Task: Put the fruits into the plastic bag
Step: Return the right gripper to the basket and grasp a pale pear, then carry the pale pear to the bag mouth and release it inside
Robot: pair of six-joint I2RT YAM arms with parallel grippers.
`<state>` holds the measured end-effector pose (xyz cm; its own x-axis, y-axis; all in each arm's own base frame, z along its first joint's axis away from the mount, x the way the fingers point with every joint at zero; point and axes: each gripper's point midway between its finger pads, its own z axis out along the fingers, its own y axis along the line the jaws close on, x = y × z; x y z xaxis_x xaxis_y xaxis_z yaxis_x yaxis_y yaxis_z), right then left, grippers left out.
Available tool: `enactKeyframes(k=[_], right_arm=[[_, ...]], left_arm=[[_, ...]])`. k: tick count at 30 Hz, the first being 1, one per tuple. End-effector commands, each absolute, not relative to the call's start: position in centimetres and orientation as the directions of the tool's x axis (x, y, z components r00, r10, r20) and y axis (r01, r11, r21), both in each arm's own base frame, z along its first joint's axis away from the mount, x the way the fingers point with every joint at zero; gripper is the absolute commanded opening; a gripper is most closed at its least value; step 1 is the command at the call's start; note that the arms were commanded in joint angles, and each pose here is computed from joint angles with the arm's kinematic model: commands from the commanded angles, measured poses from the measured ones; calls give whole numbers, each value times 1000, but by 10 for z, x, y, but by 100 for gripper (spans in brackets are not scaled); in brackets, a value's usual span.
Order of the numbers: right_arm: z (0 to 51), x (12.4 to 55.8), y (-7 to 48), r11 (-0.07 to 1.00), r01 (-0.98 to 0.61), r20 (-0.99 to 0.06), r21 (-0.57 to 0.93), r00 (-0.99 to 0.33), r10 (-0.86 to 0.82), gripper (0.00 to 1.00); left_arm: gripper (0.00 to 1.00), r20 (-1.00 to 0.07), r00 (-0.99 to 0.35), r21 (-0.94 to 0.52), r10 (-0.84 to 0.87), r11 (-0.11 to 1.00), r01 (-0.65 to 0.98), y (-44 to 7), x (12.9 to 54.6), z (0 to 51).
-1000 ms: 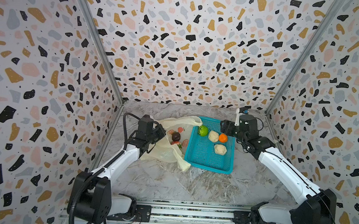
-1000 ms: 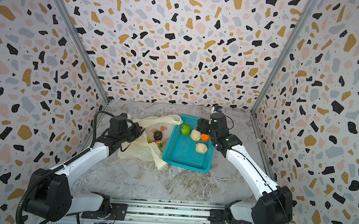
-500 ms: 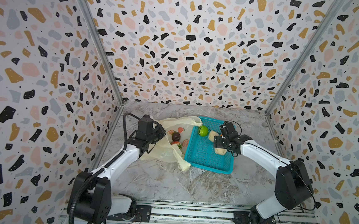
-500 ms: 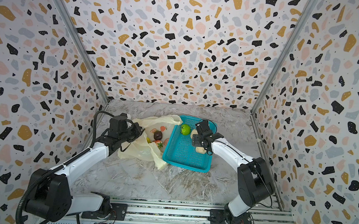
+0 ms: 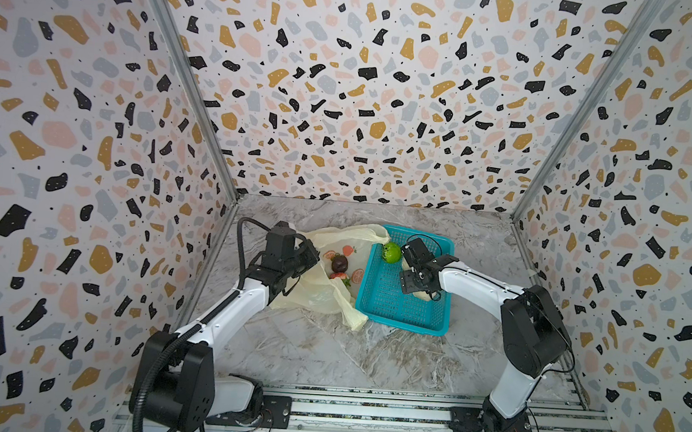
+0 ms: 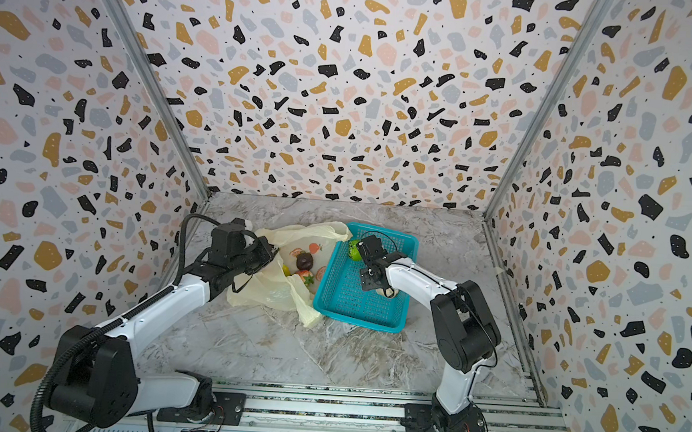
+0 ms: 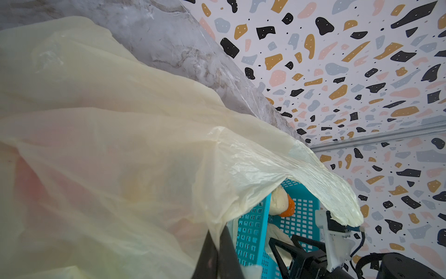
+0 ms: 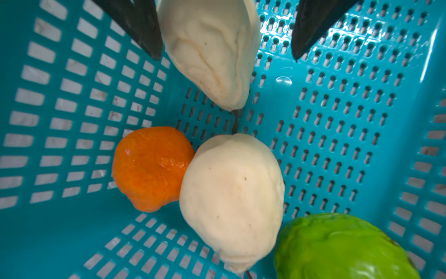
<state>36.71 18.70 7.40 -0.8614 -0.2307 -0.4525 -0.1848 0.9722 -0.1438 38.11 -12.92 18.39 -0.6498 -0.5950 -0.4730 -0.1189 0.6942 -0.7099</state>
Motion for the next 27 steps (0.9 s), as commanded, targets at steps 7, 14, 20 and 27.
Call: enactKeyframes(k=[7, 14, 20, 27], right_arm=[[64, 347, 200, 973, -224, -389, -51, -893, -226, 83], [58, 347, 200, 976, -216, -386, -37, -897, -213, 80], [56, 351, 194, 981, -189, -404, -31, -896, -185, 70], [75, 355, 195, 983, -183, -447, 10, -880, -159, 61]], left_arm=[[0, -503, -637, -712, -584, 698, -78, -132, 383, 195], [0, -503, -637, -710, -584, 700, -80, -131, 383, 194], [0, -505, -636, -709, -584, 700, -80, -131, 382, 195], [0, -507, -634, -707, -584, 703, -82, -130, 382, 195]])
